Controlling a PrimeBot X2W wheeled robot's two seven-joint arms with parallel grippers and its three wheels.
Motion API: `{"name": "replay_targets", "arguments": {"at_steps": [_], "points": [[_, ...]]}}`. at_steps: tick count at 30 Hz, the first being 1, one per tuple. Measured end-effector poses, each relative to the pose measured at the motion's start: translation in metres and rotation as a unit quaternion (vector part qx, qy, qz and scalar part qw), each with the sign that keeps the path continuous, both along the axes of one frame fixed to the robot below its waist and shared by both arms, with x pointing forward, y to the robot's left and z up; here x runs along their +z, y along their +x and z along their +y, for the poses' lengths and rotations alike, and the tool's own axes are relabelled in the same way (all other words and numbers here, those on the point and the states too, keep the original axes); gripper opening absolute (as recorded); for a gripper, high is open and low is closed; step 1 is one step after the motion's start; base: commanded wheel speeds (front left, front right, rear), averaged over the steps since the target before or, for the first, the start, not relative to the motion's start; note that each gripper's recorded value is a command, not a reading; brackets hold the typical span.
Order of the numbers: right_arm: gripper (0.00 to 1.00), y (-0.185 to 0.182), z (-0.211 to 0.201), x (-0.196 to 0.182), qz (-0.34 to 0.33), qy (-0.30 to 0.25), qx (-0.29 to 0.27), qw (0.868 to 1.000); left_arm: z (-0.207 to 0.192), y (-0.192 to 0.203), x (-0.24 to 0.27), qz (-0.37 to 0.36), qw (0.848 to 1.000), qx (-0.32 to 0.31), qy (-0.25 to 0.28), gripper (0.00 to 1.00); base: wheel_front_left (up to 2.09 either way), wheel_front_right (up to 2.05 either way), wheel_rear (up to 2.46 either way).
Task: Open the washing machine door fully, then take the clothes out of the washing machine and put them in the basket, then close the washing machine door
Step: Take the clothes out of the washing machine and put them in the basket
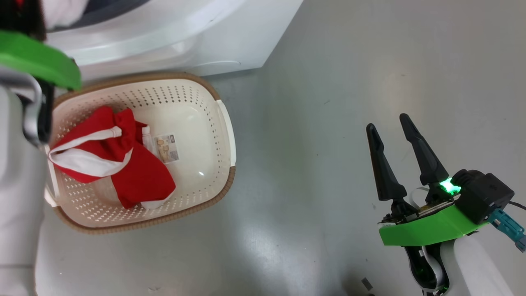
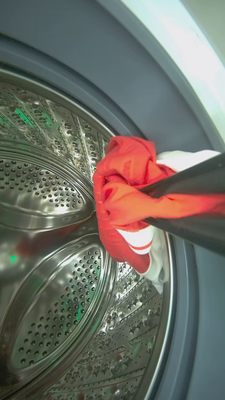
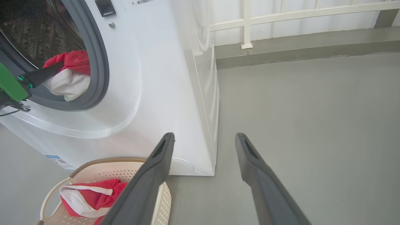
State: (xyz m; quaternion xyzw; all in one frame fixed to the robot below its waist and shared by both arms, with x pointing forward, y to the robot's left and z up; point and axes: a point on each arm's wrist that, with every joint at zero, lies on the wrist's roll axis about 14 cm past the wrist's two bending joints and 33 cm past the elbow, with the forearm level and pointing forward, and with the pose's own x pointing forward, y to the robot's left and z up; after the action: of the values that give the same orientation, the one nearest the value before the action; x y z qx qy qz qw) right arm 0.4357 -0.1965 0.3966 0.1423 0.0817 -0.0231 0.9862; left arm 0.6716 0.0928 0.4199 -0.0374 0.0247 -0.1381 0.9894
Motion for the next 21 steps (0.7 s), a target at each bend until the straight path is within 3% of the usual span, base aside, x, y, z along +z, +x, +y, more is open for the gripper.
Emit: {"name": "replay_targets", "arguments": {"at_steps": [21], "points": [[1.0,0.003,0.007,0.027,-0.037,-0.002,0.012,0.999,0.013,-0.072,0.032,-0.042,0.999,0.014,-0.029,0.0,0.0,0.0,0.0]]}}
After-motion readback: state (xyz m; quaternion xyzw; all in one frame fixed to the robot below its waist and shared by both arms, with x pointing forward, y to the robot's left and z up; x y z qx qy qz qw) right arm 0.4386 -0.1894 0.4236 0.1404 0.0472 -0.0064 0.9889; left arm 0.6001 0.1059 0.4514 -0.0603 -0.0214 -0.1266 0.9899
